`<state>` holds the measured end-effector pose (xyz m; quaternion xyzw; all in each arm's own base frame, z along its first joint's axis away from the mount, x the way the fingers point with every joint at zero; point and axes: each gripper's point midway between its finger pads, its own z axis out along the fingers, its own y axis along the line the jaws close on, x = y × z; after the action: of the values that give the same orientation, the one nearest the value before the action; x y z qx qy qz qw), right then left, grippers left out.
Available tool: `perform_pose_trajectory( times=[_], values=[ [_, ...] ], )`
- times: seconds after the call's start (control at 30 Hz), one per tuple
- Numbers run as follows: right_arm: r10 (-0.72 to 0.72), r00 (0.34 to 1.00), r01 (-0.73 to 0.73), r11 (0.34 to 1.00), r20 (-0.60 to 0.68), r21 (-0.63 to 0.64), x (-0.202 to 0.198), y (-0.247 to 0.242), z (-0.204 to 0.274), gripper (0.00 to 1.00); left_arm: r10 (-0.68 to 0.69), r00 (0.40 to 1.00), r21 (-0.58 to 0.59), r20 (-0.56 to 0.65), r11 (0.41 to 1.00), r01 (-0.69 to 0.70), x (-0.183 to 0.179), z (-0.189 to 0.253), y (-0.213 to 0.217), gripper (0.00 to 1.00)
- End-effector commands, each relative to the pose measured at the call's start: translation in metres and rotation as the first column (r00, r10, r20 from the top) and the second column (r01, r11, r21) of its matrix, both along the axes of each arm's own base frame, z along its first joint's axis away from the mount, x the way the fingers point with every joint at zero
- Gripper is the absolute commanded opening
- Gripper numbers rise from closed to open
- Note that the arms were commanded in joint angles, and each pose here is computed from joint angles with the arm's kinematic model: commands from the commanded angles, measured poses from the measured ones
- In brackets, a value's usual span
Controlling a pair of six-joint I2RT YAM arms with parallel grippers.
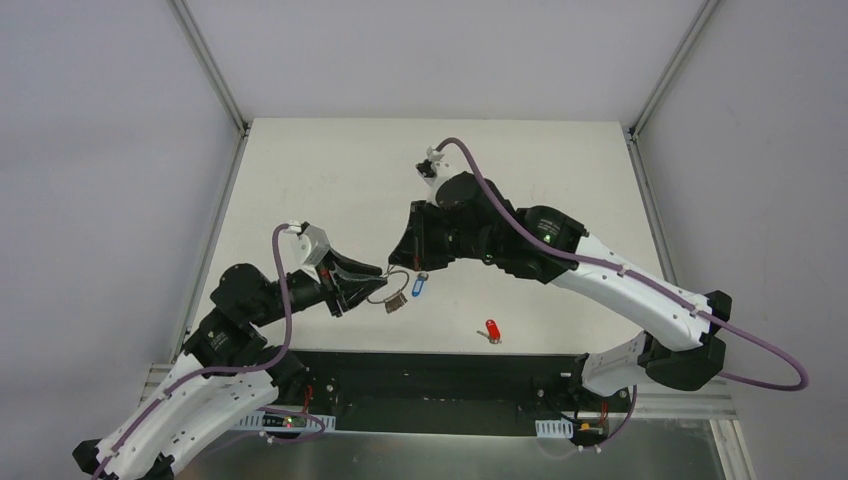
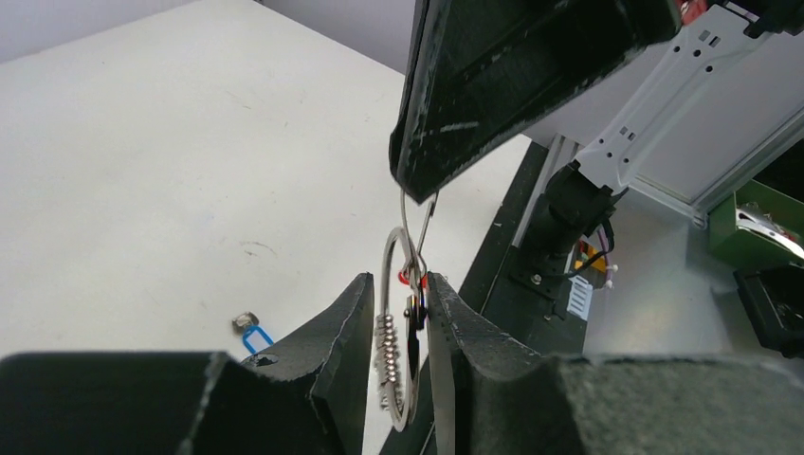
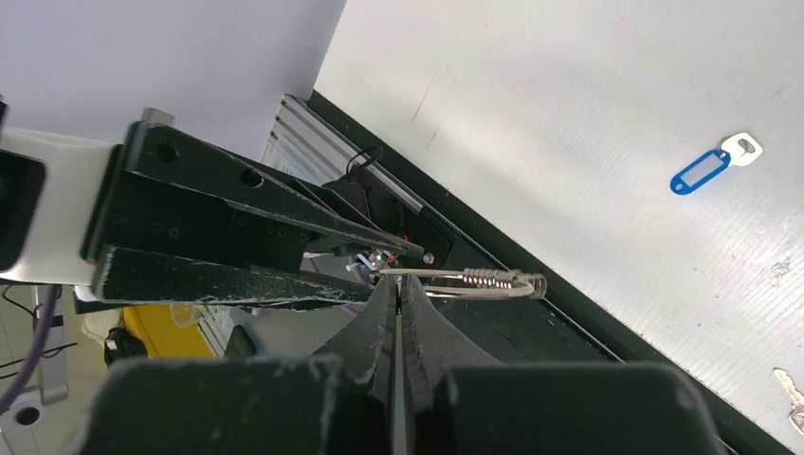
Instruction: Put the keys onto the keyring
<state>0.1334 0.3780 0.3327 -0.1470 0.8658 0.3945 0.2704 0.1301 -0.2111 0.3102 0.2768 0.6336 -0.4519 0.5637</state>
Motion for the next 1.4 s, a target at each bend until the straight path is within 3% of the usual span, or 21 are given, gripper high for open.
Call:
perform_pose_trajectory(
  times=[0.0, 0.3, 0.5, 0.93, 1.37],
  values=[
    [-0.03, 0.997, 0.029, 0.999, 0.068, 0.02, 0.007, -0.008, 0.03, 0.0, 0.019, 0.992, -0.038, 0.122, 0.999, -0.014, 0.001, 0.023, 0.004, 0.26],
    [-0.052, 0.994, 0.063, 0.99, 0.094, -0.126, 0.019, -0.009, 0.022, 0.0, 0.043, 0.974, -0.126, 0.224, 0.992, -0.015, 0.009, 0.038, -0.001, 0.28],
    [-0.05, 0.994, 0.07, 0.976, 0.098, -0.208, 0.023, -0.009, 0.015, 0.0, 0.042, 0.963, -0.12, 0.266, 0.993, -0.01, 0.011, 0.038, -0.003, 0.29],
    [-0.058, 0.991, 0.09, 0.958, 0.123, -0.272, 0.025, -0.014, 0.019, 0.0, 0.046, 0.934, -0.097, 0.353, 0.995, -0.012, 0.014, 0.023, -0.004, 0.27],
    [-0.061, 0.988, 0.102, 0.948, 0.145, -0.3, 0.037, -0.011, 0.011, 0.0, -0.006, 0.865, -0.066, 0.502, 0.997, 0.045, 0.01, 0.021, -0.013, 0.27]
  ],
)
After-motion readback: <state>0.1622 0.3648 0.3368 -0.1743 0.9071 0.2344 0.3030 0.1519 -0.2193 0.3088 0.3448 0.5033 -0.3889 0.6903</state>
